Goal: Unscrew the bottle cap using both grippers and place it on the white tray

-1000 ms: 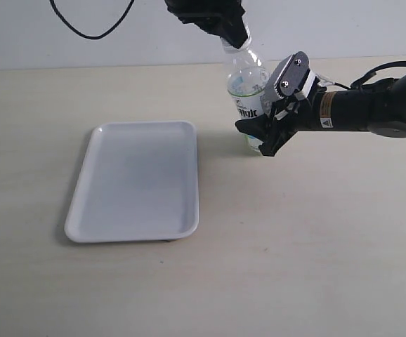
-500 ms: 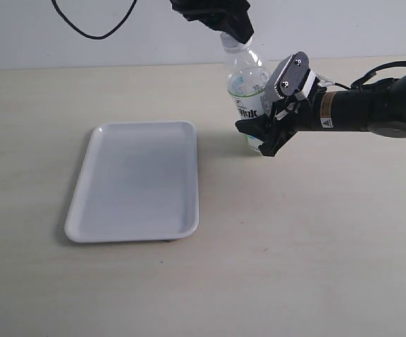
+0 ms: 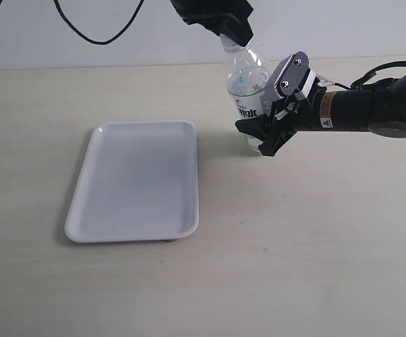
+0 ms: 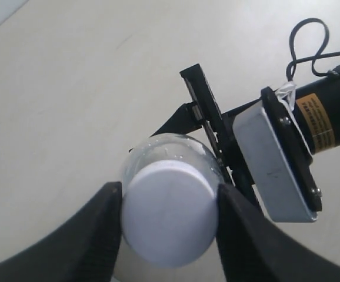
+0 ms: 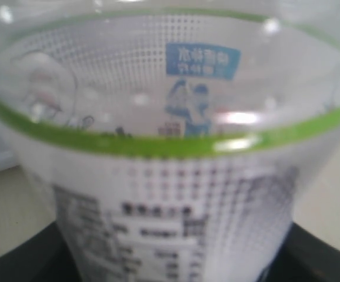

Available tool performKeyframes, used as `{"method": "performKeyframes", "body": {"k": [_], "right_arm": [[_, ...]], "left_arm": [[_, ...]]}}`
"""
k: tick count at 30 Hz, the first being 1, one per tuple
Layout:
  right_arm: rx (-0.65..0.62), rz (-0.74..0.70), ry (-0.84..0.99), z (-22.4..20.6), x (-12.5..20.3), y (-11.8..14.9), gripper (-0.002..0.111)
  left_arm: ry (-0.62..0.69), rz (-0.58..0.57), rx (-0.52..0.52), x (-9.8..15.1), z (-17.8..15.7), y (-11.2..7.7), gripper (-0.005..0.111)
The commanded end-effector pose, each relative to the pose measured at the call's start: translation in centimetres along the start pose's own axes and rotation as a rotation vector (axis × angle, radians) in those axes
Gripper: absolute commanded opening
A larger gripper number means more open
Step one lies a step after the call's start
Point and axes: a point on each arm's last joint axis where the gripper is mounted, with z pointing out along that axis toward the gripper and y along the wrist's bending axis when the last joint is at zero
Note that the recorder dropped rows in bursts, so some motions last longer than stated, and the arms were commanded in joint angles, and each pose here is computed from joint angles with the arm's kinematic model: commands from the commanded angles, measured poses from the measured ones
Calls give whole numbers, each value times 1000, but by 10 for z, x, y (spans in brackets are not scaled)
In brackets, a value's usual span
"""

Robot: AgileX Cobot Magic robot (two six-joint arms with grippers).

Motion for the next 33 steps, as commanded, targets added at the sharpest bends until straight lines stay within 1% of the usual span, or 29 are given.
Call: {"method": "performKeyframes", "body": {"k": [1, 2, 6, 10, 13, 23, 33], "right_arm": [[-6, -26, 69, 1, 9, 2, 0], [-6, -26, 69, 1, 9, 2, 0], [-6, -26, 69, 1, 9, 2, 0], [-4, -24, 68, 1, 9, 2, 0], [-4, -24, 68, 1, 9, 2, 0], [-5, -5, 66, 1, 8, 2, 0], [-4, -2, 60, 1, 8, 2, 0]], "left_arm": [[-11, -21, -2, -1, -1, -1, 6], [-11, -31, -2, -1, -1, -1, 0], [-1, -65, 3, 0, -1, -1, 0], [3, -163, 5, 0, -1, -1, 0], [8, -256, 7, 0, -1, -1, 0], [12, -640, 6, 1, -1, -2, 0], [6, -858, 5, 0, -1, -2, 0]]}}
